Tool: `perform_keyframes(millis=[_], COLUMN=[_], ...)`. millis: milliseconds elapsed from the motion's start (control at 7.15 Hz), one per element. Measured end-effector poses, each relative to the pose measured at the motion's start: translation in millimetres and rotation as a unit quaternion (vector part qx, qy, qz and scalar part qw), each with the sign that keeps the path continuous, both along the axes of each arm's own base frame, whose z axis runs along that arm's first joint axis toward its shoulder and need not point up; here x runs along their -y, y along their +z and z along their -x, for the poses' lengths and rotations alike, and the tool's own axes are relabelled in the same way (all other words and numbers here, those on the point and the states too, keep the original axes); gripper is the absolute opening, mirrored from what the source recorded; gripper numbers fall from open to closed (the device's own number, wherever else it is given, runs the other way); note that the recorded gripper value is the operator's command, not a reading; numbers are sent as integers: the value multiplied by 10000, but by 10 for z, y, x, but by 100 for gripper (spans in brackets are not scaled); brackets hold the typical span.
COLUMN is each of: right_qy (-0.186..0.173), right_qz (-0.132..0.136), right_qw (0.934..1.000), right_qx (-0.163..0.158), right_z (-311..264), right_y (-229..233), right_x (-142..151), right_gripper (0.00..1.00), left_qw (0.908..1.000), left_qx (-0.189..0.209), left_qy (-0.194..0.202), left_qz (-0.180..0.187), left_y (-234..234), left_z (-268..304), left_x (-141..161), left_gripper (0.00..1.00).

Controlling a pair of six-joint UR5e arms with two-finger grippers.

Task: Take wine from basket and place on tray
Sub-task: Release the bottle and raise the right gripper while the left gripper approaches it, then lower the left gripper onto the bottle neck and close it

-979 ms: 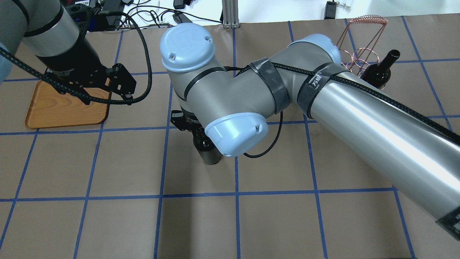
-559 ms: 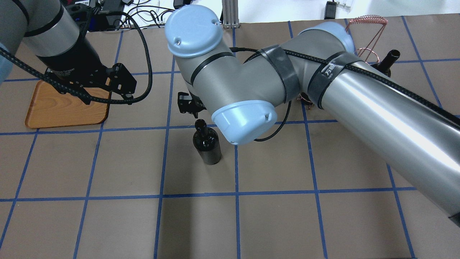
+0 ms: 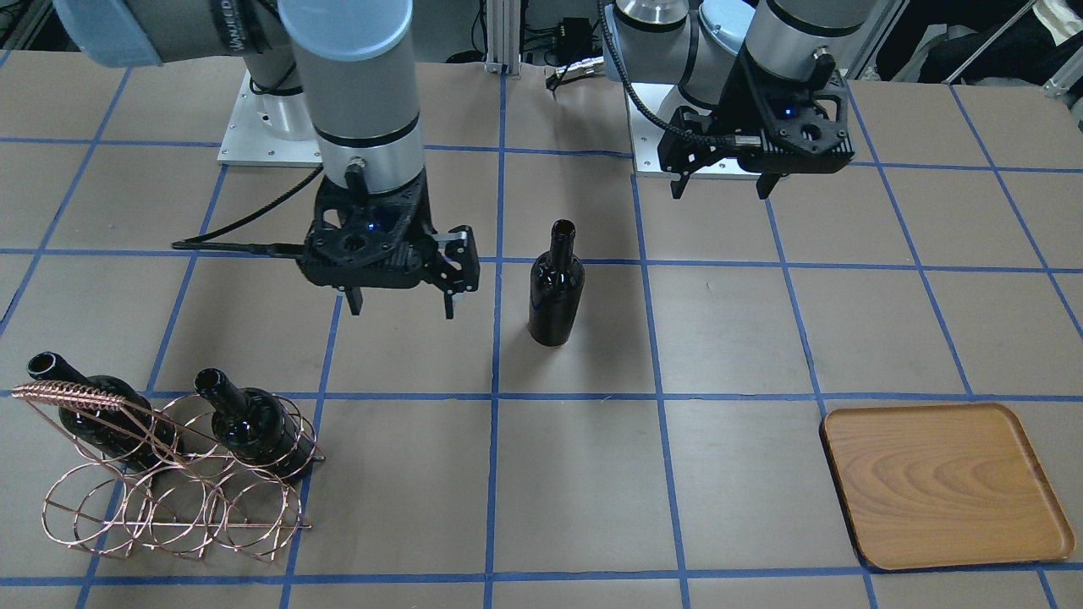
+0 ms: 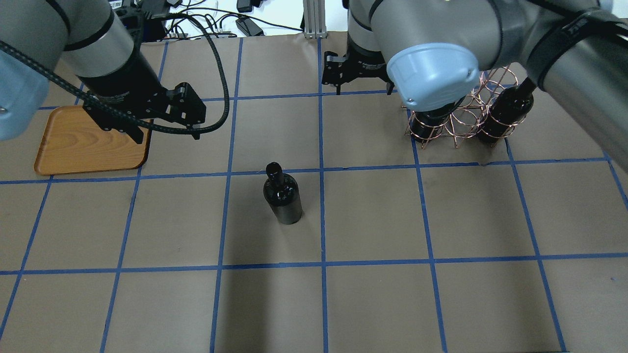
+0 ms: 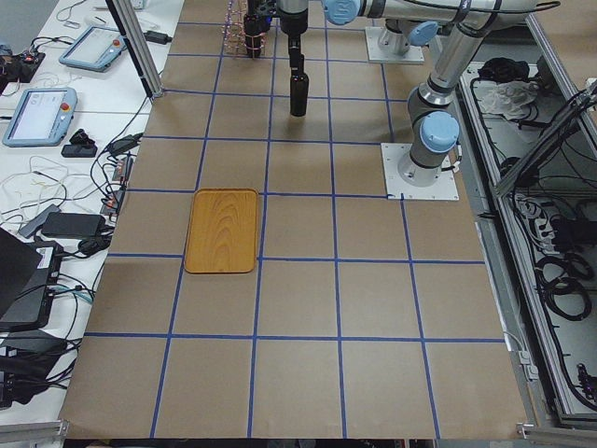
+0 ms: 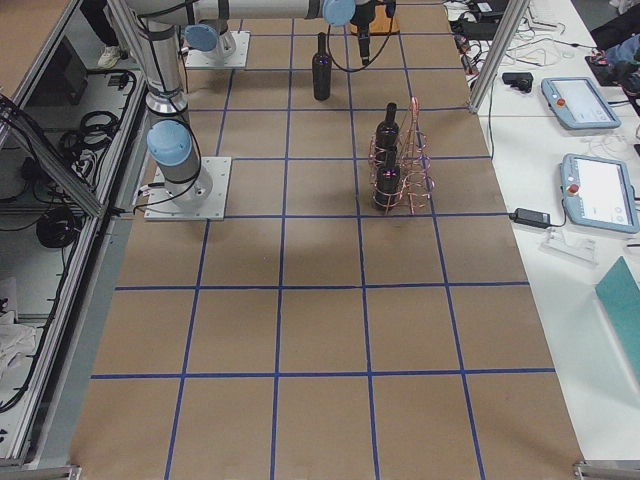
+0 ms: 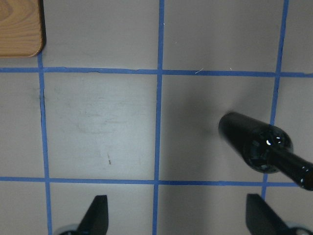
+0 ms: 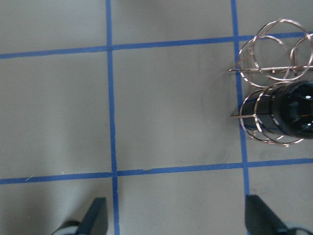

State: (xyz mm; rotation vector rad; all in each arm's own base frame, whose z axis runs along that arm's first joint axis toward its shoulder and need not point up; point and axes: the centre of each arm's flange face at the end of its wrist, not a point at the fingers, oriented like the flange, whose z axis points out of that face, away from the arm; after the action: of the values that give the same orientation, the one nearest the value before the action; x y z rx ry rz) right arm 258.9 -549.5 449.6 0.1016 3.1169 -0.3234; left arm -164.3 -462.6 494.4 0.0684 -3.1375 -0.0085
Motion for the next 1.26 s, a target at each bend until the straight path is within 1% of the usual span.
perform_keyframes(millis=[140, 280, 420, 559, 839, 1259], right_qy=[19, 248, 440, 513, 562, 563], right_qz=[32, 45, -30, -149, -261, -320], right_qw=[10000, 9996, 9988, 9982, 9976, 9974], right_qx=[-38, -134, -220, -269, -316, -316], right_z=[273, 507, 711, 878, 1057, 1089], right_y=[55, 114, 136, 135, 141, 144], right_x=[90, 131, 147, 153, 153, 130], right_gripper=[100, 100, 100, 100, 100, 100], left_qw=[9999, 9998, 9997, 9996, 9992, 9986], left_qx=[-33, -66, -69, -42, 59, 129], left_qy=[-18, -90, -183, -261, -349, -348], left_qz=[119, 183, 137, 33, -171, -377], left_y=[-89, -218, -364, -513, -761, -993], left_z=[297, 593, 878, 1079, 1223, 1227], left_x=[45, 85, 72, 54, 18, -34], left_gripper=[100, 100, 100, 100, 100, 100])
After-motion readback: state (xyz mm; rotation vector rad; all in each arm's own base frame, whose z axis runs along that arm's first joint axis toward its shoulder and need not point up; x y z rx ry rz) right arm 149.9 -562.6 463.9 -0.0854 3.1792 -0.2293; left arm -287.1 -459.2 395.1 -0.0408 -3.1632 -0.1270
